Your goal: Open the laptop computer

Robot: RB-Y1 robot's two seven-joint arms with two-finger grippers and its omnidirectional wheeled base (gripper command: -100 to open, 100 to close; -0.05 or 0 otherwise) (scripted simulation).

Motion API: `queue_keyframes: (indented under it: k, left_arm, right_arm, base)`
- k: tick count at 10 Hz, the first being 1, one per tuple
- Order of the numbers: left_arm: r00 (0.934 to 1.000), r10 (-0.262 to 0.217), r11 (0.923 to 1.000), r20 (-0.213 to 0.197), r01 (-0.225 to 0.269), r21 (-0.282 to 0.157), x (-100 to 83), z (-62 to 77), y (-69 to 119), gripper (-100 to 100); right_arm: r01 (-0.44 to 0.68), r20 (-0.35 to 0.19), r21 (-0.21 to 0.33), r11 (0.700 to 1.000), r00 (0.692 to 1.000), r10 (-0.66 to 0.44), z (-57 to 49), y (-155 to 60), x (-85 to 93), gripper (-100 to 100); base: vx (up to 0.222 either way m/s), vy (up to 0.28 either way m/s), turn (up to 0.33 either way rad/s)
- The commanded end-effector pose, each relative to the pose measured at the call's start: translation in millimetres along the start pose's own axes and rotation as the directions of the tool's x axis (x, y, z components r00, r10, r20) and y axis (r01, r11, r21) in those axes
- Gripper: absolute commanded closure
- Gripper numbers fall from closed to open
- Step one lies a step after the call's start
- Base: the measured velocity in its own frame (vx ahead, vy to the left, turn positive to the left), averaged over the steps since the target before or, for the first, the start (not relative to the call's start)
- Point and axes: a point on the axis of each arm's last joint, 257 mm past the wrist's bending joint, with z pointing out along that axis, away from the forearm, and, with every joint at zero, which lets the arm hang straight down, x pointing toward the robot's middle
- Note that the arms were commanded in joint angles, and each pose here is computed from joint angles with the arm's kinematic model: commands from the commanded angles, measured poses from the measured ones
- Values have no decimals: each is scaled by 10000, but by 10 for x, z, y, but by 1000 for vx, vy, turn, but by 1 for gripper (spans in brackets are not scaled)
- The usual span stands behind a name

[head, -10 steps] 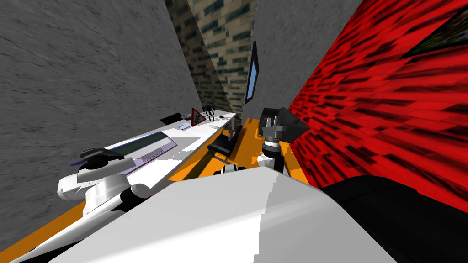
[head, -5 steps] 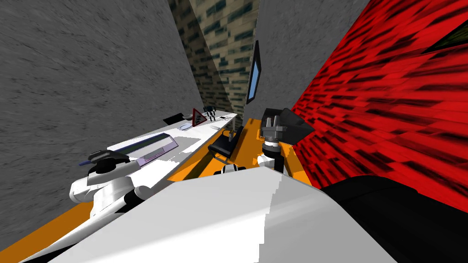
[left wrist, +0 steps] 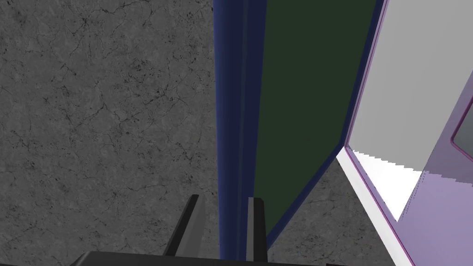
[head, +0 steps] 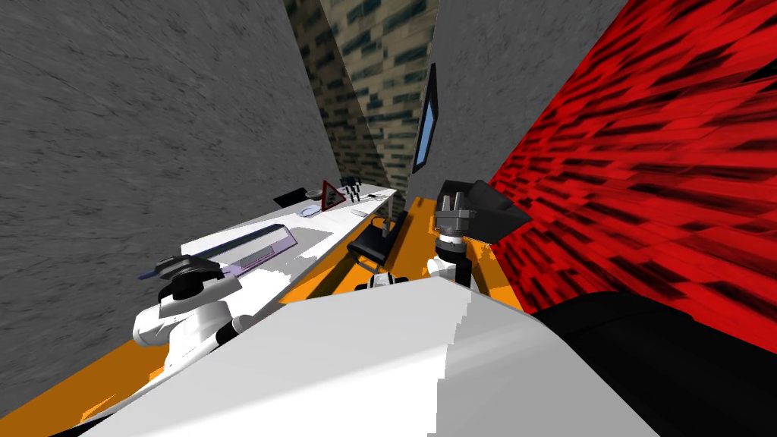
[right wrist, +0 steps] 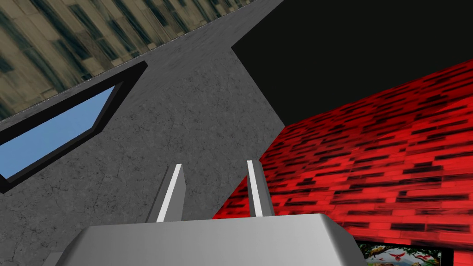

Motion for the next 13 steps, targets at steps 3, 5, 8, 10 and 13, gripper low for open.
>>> queue_keyframes:
  k: [3,5,8,10,13]
  left_arm:
    - [9997,-75,9983,-228,88,579,1,-168,61,100]
    - [9997,-138,9976,-219,152,671,-62,-347,230,100]
    - [9999,-129,9985,-83,133,525,-83,-139,32,-100]
    - [9999,-125,9985,1,125,530,-87,-29,-133,-100]
    - [9999,-125,9987,40,123,488,-84,8,-197,0]
  right_arm:
    - [0,0,0,10000,10000,0,0,0,0,0]
    - [0,0,0,10000,10000,0,0,0,0,0]
    - [-3,0,-2,10000,10000,3,1,0,1,0]
    - [-3,0,-2,10000,10000,3,1,0,1,0]
    - [-2,0,-1,10000,10000,2,0,0,0,0]
  base:
    - [34,15,20]
    - [70,33,39]
    - [-37,-24,-39]
    - [-66,-31,-44]
    - [-36,-13,-19]
